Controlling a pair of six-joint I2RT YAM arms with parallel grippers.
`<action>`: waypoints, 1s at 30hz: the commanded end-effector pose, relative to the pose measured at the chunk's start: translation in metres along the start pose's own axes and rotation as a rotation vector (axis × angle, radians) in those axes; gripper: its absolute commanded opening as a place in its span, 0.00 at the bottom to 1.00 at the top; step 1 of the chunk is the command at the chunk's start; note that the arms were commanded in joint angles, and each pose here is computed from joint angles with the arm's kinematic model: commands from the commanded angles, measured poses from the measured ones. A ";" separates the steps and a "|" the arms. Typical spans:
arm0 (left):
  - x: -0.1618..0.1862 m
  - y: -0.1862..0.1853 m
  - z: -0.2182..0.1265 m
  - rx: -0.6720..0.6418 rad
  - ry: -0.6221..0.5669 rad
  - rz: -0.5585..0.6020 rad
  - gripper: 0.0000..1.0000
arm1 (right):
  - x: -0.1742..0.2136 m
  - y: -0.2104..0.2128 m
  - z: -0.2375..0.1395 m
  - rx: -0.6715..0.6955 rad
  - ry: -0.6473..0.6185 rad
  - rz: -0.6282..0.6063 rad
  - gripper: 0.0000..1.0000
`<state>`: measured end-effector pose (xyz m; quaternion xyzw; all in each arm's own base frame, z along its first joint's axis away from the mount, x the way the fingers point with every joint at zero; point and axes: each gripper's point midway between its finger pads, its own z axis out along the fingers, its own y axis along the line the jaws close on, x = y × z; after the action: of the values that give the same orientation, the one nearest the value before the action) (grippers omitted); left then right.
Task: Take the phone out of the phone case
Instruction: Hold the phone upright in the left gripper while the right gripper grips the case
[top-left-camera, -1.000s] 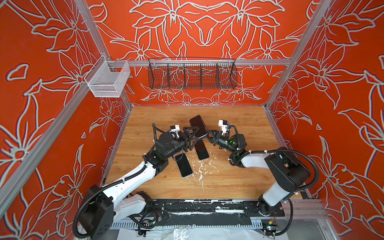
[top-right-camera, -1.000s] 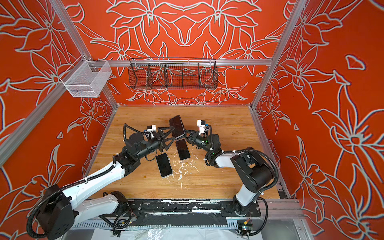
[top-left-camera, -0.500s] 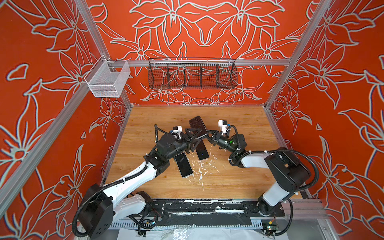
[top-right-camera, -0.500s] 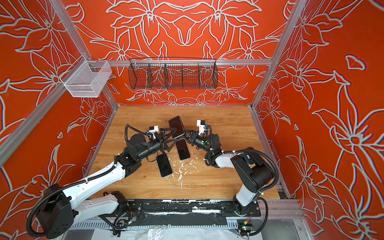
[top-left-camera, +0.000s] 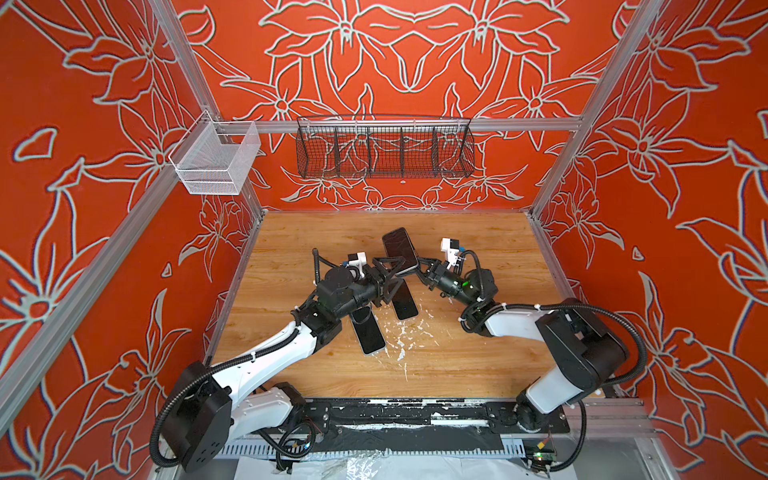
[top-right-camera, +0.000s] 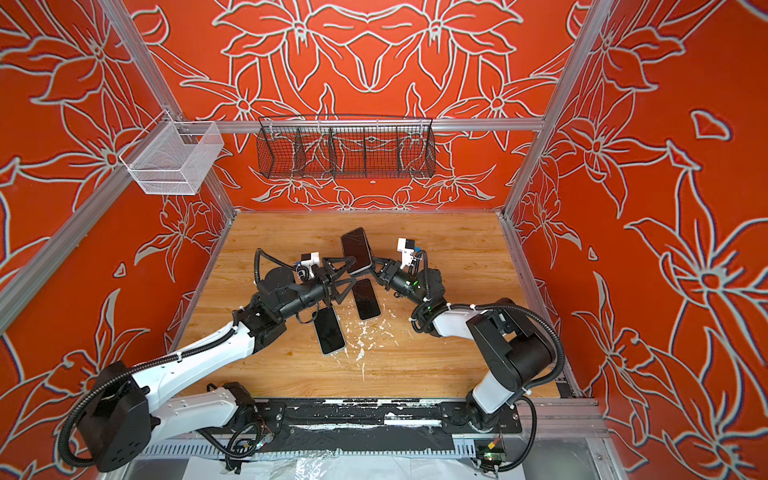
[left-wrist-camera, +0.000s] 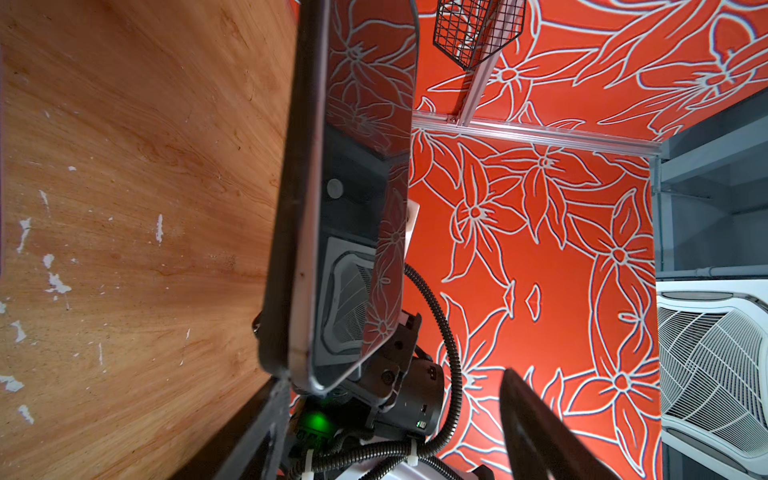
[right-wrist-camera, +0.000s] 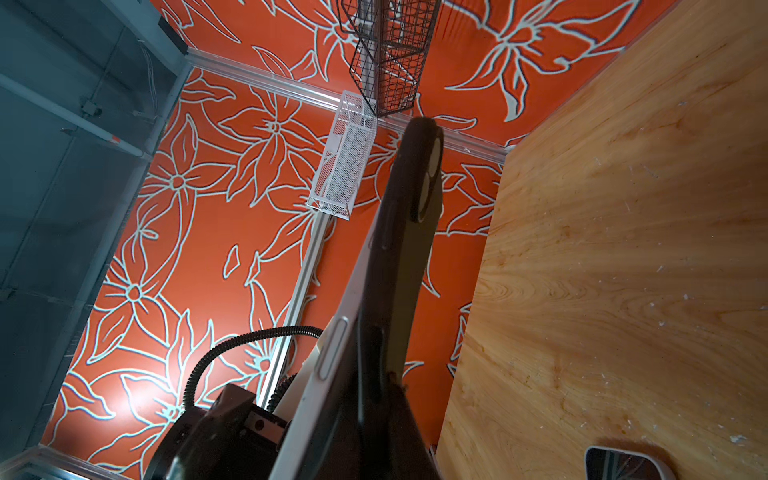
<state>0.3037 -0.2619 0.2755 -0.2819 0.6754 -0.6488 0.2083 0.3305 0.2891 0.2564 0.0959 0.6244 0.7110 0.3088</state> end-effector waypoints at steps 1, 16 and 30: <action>-0.010 0.000 0.002 0.022 -0.050 0.008 0.72 | 0.000 0.041 -0.007 -0.125 -0.013 -0.065 0.03; 0.006 -0.018 0.005 0.057 0.026 0.011 0.69 | -0.002 0.039 -0.009 -0.119 -0.024 -0.071 0.03; 0.021 -0.024 0.001 0.083 0.068 0.007 0.70 | -0.006 0.036 -0.005 -0.114 -0.037 -0.075 0.03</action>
<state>0.2975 -0.2742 0.2736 -0.2719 0.6779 -0.6554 0.1923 0.3238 0.2825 0.2561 0.0973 0.6231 0.7091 0.3153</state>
